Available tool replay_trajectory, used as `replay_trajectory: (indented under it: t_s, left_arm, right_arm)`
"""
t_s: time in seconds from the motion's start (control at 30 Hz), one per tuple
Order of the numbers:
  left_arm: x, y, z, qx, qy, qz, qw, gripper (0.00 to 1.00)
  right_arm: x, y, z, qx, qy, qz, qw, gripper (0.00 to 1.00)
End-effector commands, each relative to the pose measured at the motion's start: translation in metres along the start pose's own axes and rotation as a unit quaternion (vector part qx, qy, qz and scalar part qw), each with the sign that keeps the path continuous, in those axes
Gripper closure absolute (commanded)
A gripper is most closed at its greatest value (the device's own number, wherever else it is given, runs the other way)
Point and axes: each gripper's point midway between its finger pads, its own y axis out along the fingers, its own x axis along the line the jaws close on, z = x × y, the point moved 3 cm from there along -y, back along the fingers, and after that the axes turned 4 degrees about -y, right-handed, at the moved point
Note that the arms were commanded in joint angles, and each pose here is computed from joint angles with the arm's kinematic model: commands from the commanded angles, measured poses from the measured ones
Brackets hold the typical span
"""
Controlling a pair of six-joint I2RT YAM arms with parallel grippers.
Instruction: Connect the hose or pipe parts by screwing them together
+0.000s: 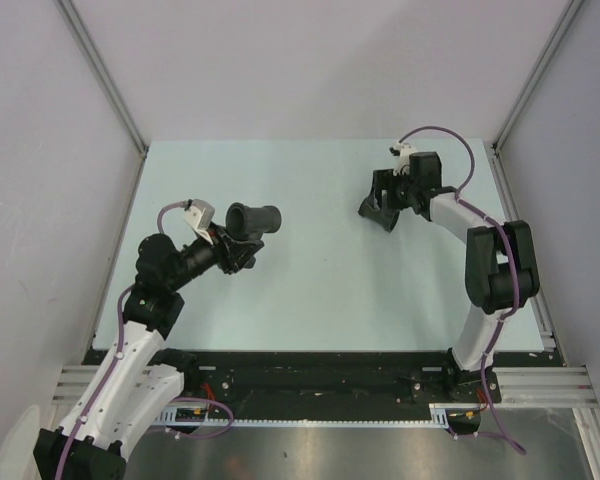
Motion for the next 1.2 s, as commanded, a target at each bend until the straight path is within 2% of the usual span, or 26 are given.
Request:
replay_trajectory:
  t_s: [0.0, 0.2, 0.4, 0.53, 0.67, 0.77, 0.93, 1.03, 1.17]
  left_arm:
    - [-0.003, 0.0, -0.011, -0.024, 0.017, 0.011, 1.0, 1.0]
    - [-0.005, -0.001, -0.013, -0.026, 0.018, 0.013, 0.999, 0.99]
    - [-0.006, -0.002, -0.013, -0.027, 0.019, 0.016, 0.999, 0.99]
    - [-0.007, -0.001, -0.014, -0.027, 0.019, 0.017, 0.999, 1.0]
    - [-0.006, -0.001, -0.014, -0.027, 0.019, 0.016, 0.999, 1.0]
    - [-0.006, -0.001, -0.014, -0.028, 0.018, 0.014, 0.999, 1.0]
    - [-0.005, -0.001, -0.013, -0.028, 0.018, 0.012, 0.999, 1.0]
    - [-0.004, -0.002, -0.014, -0.03, 0.019, 0.009, 0.999, 1.0]
    - [-0.002, -0.002, -0.013, -0.031, 0.018, 0.002, 0.999, 0.99]
  right_arm:
    - [-0.009, 0.0, 0.001, 0.024, -0.01, -0.024, 0.999, 0.15]
    - [-0.002, -0.001, 0.016, 0.059, 0.012, -0.049, 0.997, 0.16]
    - [0.028, -0.013, 0.046, 0.132, 0.062, -0.077, 0.986, 0.2]
    - [0.086, -0.023, 0.061, 0.165, 0.071, -0.111, 0.977, 0.21]
    - [0.15, -0.05, 0.049, 0.148, 0.08, -0.15, 0.974, 0.21]
    - [0.181, -0.064, 0.043, 0.132, 0.079, -0.162, 0.975, 0.2]
    - [0.159, -0.065, 0.044, 0.119, 0.021, -0.095, 0.988, 0.2]
    - [0.143, -0.063, 0.058, 0.141, -0.01, -0.042, 0.989, 0.2]
    - [0.139, -0.063, 0.077, 0.177, -0.073, -0.036, 0.981, 0.21]
